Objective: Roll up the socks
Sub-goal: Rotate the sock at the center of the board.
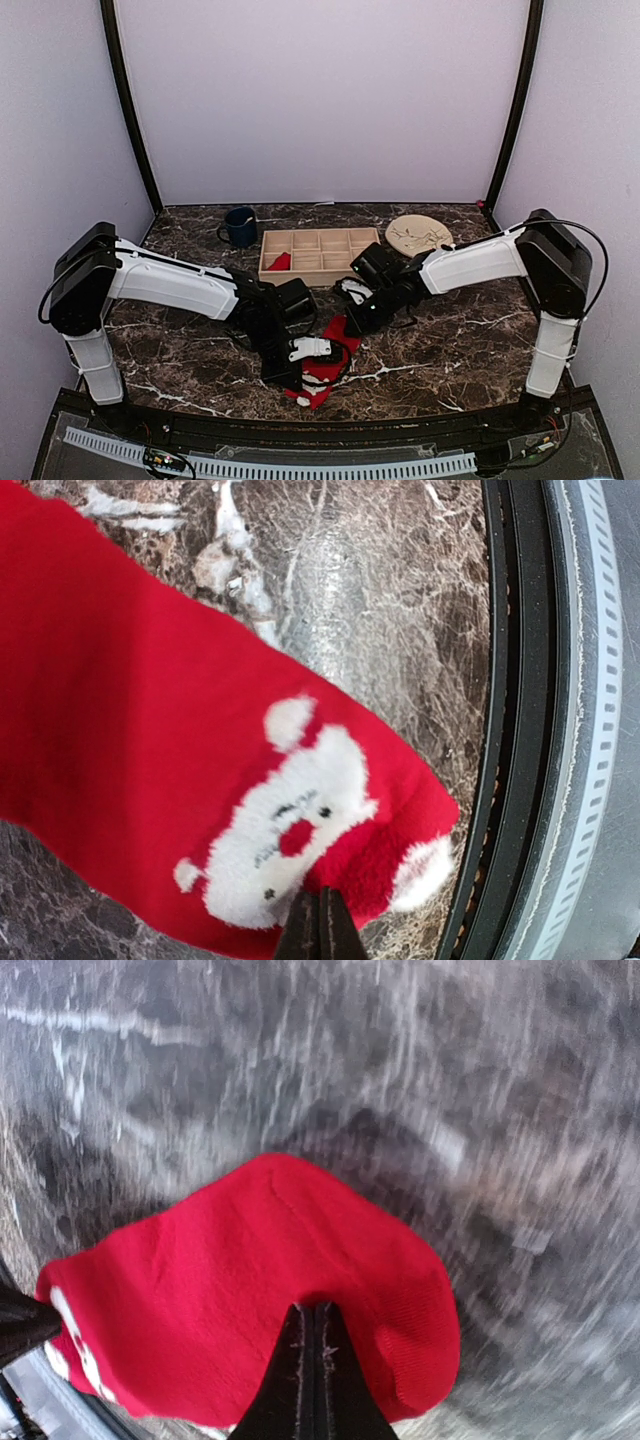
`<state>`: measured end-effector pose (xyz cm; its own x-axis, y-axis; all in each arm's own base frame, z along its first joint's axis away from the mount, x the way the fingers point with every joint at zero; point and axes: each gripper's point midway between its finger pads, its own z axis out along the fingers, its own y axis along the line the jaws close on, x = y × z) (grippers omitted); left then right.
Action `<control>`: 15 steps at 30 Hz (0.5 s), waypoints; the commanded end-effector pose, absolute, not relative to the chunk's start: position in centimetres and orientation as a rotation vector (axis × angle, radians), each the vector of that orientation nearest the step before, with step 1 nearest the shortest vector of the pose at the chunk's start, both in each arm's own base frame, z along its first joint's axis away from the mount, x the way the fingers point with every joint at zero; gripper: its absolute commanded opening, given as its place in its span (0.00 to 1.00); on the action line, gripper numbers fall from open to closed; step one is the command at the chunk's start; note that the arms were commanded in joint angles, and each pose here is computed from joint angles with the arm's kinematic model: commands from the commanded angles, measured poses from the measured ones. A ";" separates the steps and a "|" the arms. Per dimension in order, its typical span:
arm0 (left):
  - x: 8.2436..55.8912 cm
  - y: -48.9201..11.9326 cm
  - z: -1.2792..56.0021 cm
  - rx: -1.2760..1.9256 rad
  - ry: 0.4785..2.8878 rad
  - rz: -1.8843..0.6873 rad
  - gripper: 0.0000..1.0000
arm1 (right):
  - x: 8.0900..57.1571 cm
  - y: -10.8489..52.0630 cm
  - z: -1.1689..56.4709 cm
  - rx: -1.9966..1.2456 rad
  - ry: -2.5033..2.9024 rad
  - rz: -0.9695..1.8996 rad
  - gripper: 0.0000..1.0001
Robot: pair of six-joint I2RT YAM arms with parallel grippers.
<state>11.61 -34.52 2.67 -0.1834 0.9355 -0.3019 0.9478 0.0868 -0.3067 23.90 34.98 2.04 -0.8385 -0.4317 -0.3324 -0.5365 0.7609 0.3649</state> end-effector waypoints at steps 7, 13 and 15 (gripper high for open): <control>12.0 -34.3 2.2 1.928 2.344 -0.683 0.00 | 27.9 36.4 1.1 -0.911 2.675 0.582 0.00; 13.1 -34.9 1.9 1.872 2.354 -0.686 0.00 | 29.1 37.7 0.8 -0.983 2.638 0.586 0.00; 13.7 -35.1 1.8 1.846 2.364 -0.671 0.00 | 29.5 38.2 0.9 -1.001 2.625 0.595 0.00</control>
